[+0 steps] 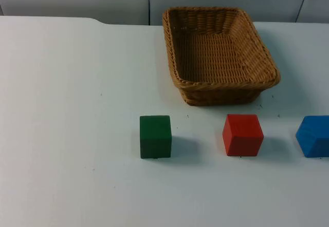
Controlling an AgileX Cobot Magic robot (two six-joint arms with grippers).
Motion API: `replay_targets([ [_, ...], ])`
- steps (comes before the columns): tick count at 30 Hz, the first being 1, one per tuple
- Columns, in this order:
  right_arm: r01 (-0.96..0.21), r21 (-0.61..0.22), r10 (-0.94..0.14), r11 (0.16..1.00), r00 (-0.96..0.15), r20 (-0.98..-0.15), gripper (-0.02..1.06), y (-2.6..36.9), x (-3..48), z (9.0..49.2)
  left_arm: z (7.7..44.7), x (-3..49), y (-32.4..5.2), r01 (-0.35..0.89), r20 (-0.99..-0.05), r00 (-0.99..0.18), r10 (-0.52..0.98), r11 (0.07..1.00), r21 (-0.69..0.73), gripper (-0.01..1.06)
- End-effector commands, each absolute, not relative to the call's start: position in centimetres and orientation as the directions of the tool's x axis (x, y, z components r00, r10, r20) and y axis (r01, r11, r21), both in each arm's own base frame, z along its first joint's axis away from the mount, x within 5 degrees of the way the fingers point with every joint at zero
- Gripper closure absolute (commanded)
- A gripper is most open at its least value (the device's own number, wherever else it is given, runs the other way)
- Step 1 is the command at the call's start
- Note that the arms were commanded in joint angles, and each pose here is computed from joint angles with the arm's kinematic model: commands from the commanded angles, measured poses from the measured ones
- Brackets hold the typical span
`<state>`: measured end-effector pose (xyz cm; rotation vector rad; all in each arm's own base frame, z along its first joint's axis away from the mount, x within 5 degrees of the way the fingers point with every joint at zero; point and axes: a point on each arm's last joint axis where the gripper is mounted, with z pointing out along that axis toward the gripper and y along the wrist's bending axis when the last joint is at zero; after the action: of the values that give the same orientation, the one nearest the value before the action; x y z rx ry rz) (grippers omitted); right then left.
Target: Pick up the basket with the left hand and place the blue cube into the basket with the right hand.
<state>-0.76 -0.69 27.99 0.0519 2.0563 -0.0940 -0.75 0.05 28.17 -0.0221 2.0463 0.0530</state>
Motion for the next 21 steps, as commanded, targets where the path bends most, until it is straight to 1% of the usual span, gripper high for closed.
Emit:
replay_targets([
  [1, 0.082, -0.05, -0.006, 0.995, -0.462, -0.887, 0.0, -0.7, -0.7, 27.9, 28.0, -0.7, 0.0, -0.028, -0.888, -0.459, 0.001, 0.999, 0.016, 0.0],
  [3, 0.082, -0.05, -0.007, 0.995, -0.455, -0.89, 0.0, -0.7, -0.7, 28.0, 28.3, -0.5, -0.1, -0.024, -0.884, -0.468, -0.002, 1.0, 0.01, 0.0],
  [11, 0.08, -0.042, -0.006, 0.996, -0.402, -0.916, 0.0, -0.6, -1.1, 29.4, 31.0, -0.1, -0.1, -0.021, -0.912, -0.41, -0.004, 1.0, 0.005, 0.0],
  [14, 0.077, -0.044, -0.009, 0.996, -0.406, -0.914, 0.0, -0.6, 0.1, 30.9, 32.0, 0.5, -0.1, -0.018, -0.91, -0.414, -0.008, 1.0, 0.0, 0.0],
  [15, 0.077, -0.044, -0.009, 0.996, -0.406, -0.914, 0.0, -0.6, 0.1, 30.9, 32.0, 0.5, -0.1, -0.018, -0.91, -0.414, -0.008, 1.0, 0.0, 0.0],
  [21, 0.071, -0.05, -0.018, 0.996, -0.394, -0.919, 0.0, -0.7, 3.1, 33.9, 33.1, 2.3, -0.3, -0.004, -0.921, -0.389, -0.026, 1.0, -0.027, 0.0],
])
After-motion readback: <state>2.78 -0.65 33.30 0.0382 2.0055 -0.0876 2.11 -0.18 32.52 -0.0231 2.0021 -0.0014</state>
